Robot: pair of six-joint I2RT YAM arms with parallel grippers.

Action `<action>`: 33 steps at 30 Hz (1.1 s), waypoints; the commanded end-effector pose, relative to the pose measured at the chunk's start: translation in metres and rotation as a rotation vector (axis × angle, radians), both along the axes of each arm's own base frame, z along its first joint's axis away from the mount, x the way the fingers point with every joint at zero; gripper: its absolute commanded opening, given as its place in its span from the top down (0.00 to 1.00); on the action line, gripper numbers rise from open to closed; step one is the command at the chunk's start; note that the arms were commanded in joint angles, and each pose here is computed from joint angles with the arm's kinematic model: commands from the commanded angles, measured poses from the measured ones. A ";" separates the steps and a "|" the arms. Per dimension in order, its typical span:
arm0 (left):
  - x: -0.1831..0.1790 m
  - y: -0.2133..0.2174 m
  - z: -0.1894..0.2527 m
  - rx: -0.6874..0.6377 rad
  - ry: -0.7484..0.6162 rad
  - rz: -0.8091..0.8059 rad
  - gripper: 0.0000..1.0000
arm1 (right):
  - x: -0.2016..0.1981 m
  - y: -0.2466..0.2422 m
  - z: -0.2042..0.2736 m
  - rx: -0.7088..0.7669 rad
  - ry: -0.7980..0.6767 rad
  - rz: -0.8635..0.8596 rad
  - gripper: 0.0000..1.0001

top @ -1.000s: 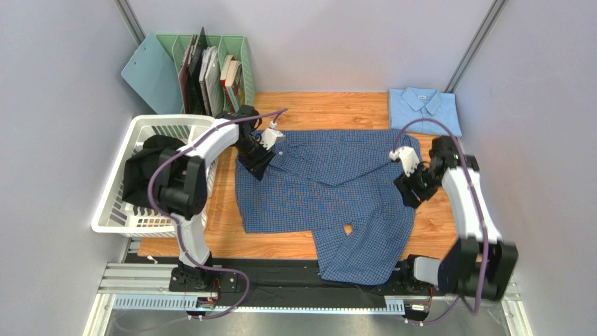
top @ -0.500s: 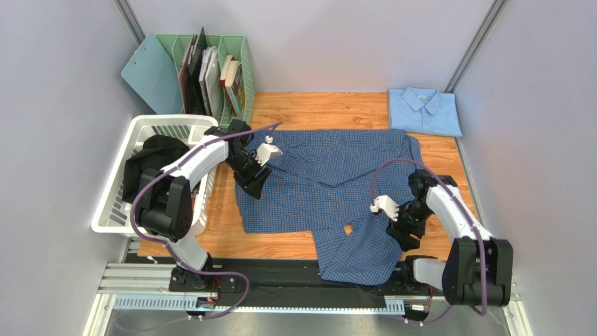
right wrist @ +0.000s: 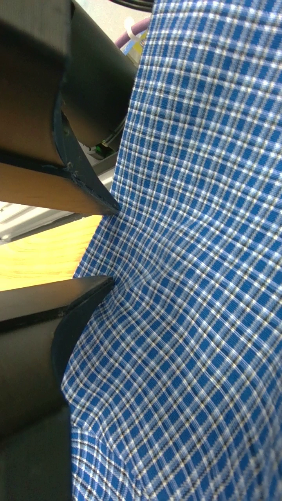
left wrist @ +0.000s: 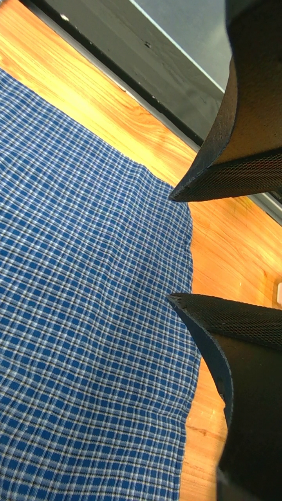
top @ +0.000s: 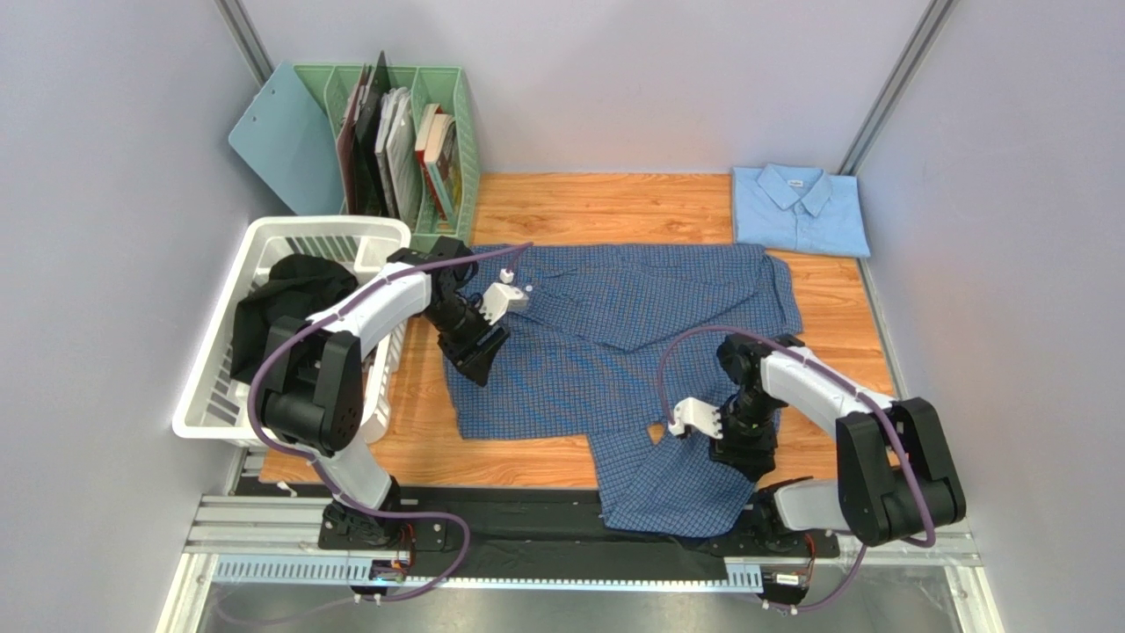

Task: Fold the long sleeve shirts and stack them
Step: Fold the shirt

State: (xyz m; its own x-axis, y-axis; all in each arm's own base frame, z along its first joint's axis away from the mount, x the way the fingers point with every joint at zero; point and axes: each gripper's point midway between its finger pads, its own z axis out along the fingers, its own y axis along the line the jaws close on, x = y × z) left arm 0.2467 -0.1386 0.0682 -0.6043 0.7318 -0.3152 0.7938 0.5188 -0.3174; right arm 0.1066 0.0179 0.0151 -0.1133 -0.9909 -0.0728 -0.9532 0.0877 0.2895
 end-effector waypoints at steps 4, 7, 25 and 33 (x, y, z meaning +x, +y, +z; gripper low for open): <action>0.014 0.008 0.008 0.006 -0.106 -0.021 0.35 | 0.039 0.000 -0.023 -0.115 -0.164 -0.009 0.55; 0.021 0.012 0.011 0.007 -0.123 -0.004 0.35 | 0.043 0.002 -0.026 -0.134 -0.191 -0.040 0.78; -0.023 0.025 0.014 -0.037 -0.158 -0.198 0.37 | 0.060 0.014 0.045 -0.002 -0.351 -0.113 1.00; -0.046 0.030 -0.004 0.013 -0.160 -0.303 0.33 | 0.014 0.002 0.020 -0.001 -0.300 0.205 0.42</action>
